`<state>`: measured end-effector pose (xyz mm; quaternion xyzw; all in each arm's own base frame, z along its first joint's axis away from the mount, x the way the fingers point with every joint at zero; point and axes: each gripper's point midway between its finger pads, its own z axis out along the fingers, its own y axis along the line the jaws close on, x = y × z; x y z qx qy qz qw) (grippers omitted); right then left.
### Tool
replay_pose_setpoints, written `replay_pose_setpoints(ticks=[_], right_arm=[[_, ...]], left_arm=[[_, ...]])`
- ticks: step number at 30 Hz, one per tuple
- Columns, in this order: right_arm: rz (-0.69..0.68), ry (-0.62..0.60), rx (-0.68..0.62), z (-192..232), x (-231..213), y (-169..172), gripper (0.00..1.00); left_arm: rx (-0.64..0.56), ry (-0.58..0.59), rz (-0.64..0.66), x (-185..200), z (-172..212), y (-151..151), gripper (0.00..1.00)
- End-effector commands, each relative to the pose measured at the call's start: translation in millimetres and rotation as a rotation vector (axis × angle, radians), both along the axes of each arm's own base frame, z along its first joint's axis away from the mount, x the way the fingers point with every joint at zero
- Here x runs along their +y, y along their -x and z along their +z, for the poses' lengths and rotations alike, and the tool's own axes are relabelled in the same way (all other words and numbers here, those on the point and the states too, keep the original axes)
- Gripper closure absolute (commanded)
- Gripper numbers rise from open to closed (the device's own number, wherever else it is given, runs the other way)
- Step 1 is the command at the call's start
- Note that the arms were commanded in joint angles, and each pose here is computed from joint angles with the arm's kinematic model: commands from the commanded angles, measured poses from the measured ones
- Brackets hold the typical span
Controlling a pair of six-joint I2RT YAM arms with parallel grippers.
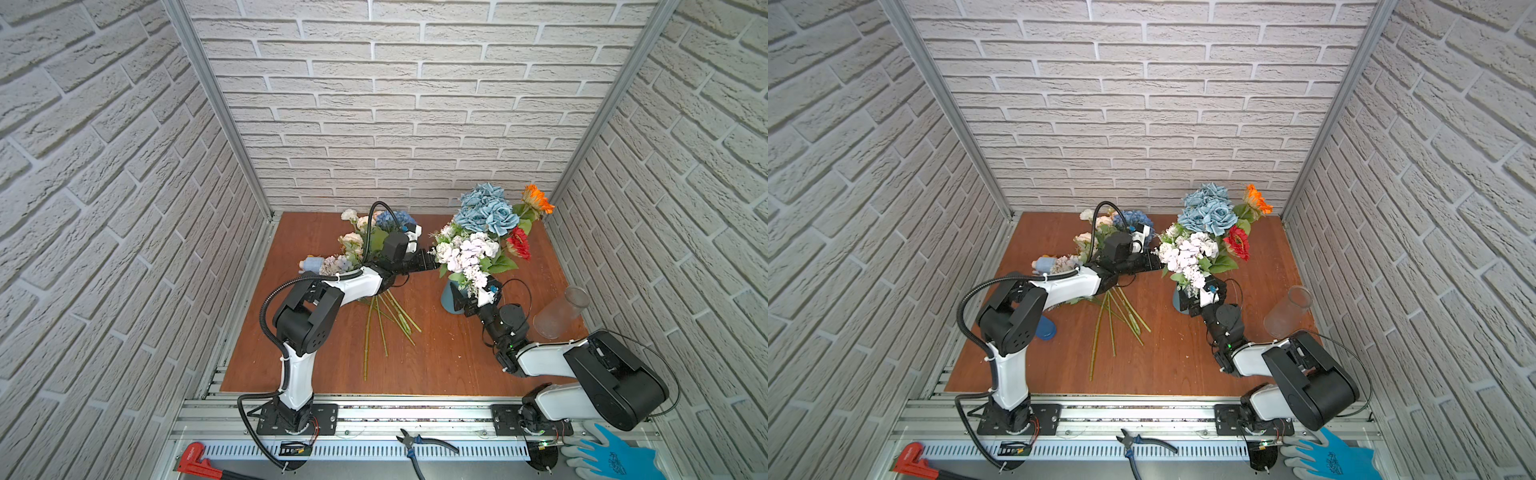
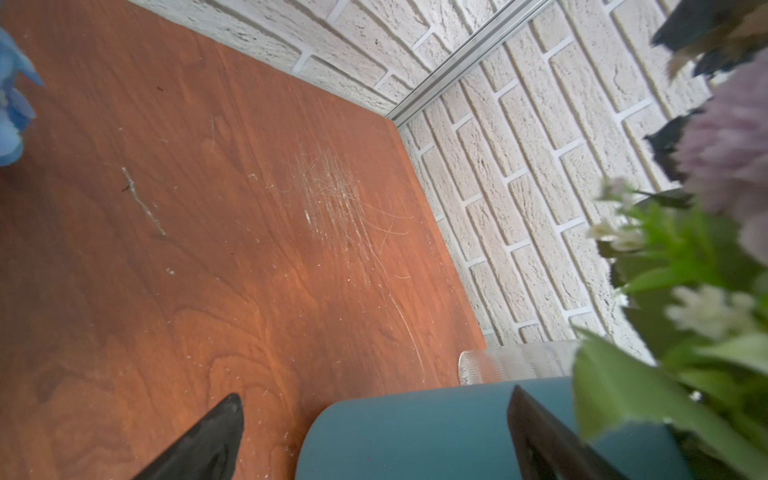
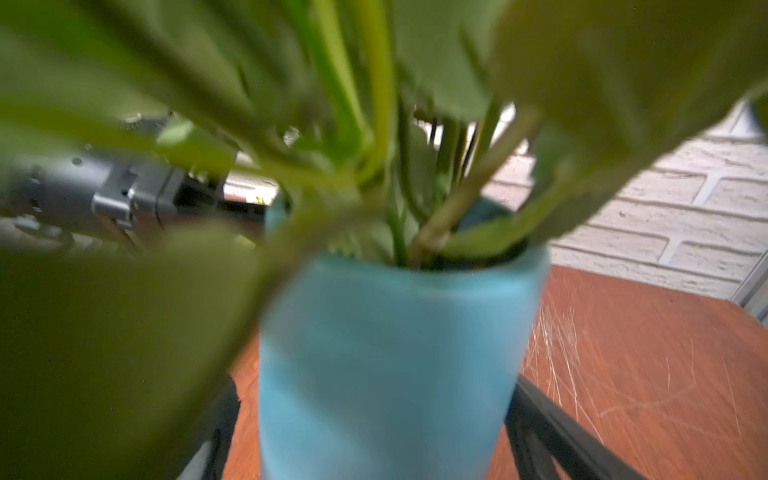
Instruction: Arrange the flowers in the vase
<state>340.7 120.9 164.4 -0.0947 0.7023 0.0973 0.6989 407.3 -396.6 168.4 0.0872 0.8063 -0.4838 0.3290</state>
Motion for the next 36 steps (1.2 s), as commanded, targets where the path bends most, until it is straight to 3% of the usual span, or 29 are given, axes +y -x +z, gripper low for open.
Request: replay_pose_setpoints(ticks=[1,11,18,25,34,36], right_arm=[[-0.026,-0.053,-0.099,24.8,-8.6,6.8,0.01],[-0.005,-0.039,-0.171,46.4,-11.1,19.9,0.02],[0.034,0.009,-0.141,53.2,0.6,2.7,0.02],[0.069,-0.064,-0.163,53.1,4.6,-12.2,0.01],[0.091,-0.07,-0.162,54.2,13.4,-25.4,0.0],[0.091,-0.07,-0.157,52.9,14.3,-27.6,0.05]], left_arm=[[-0.042,0.045,-0.024,-9.6,9.5,1.8,0.02],[-0.033,0.046,-0.03,-10.8,7.0,2.6,0.02],[-0.035,0.054,-0.06,-16.2,12.1,9.0,0.04],[-0.029,0.055,-0.085,-18.8,11.9,23.6,0.07],[-0.014,0.058,-0.109,-22.9,8.3,33.9,0.08],[-0.013,0.062,-0.117,-25.6,7.9,34.8,0.08]])
